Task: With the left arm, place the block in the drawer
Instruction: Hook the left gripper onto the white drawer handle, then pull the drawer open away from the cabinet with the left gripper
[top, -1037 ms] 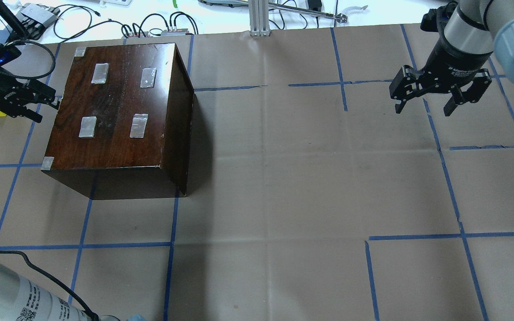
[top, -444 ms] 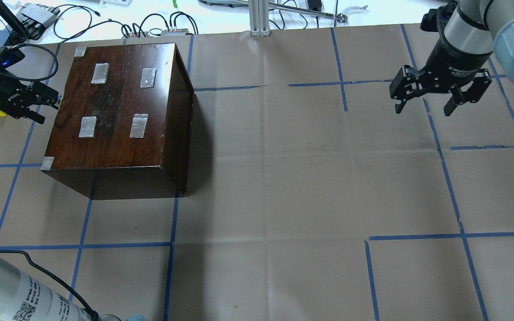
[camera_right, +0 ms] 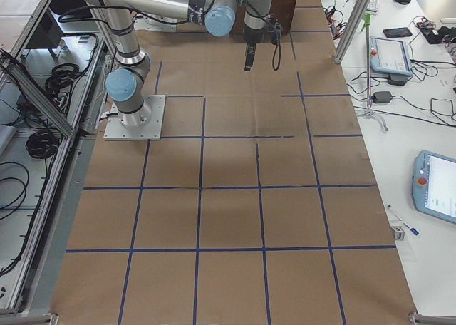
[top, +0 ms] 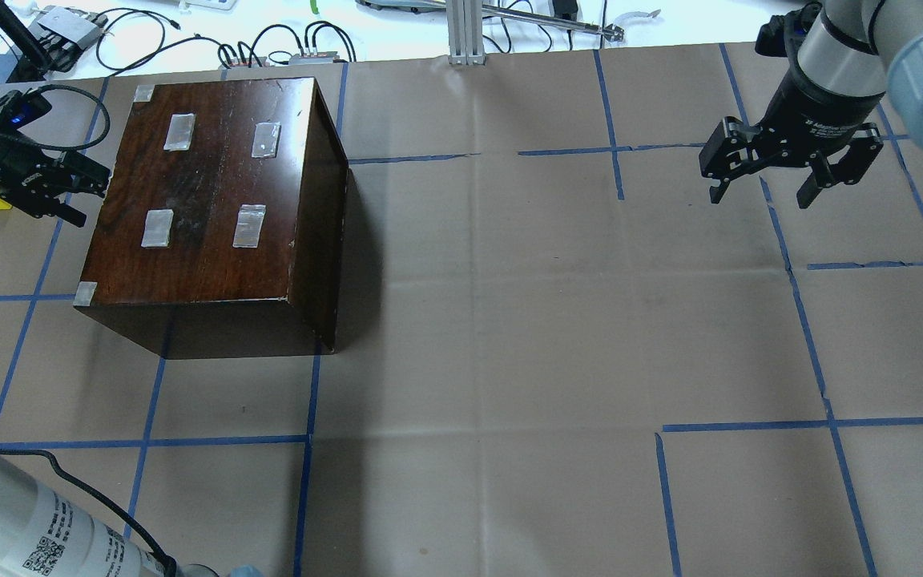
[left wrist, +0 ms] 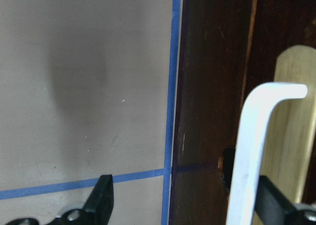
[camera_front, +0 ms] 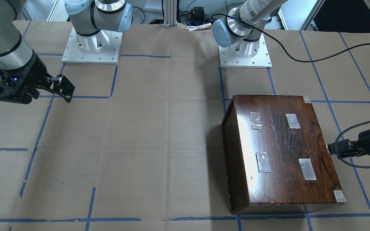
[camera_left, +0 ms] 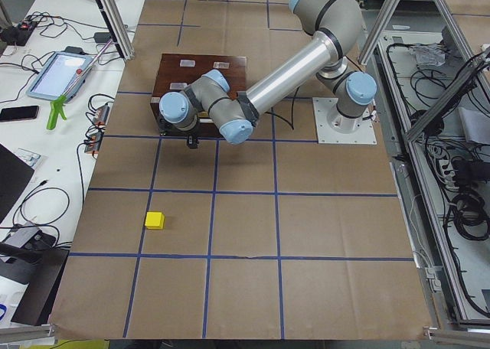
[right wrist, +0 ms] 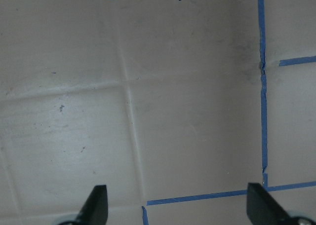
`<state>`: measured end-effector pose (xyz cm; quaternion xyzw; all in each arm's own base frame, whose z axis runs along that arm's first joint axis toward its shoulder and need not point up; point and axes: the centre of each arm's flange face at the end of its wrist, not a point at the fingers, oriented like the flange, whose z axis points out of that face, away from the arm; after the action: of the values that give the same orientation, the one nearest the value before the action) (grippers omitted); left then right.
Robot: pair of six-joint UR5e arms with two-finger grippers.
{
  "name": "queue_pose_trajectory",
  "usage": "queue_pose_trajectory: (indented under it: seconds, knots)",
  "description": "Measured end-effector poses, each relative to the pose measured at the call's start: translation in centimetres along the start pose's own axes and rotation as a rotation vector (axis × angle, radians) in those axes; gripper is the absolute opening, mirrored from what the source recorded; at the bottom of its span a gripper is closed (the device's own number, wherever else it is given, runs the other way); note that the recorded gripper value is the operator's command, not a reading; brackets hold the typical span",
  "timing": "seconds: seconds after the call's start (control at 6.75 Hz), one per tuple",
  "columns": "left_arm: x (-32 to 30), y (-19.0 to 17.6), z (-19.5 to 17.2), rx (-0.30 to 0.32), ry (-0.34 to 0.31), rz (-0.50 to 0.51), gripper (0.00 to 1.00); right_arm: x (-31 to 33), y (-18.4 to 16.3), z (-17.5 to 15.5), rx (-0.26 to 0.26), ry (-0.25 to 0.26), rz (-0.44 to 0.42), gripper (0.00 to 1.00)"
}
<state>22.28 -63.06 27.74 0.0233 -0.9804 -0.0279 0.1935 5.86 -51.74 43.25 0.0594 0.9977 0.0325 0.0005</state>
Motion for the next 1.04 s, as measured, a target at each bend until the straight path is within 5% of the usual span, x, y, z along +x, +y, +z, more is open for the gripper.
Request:
queue_pose_trajectory:
  seconds: [1.04]
  knots:
    - [-3.5,0.9,-2.1,0.030,-0.042,0.003,0.98,0.0,0.0,0.0,-0.001,0.000,0.000,1.00]
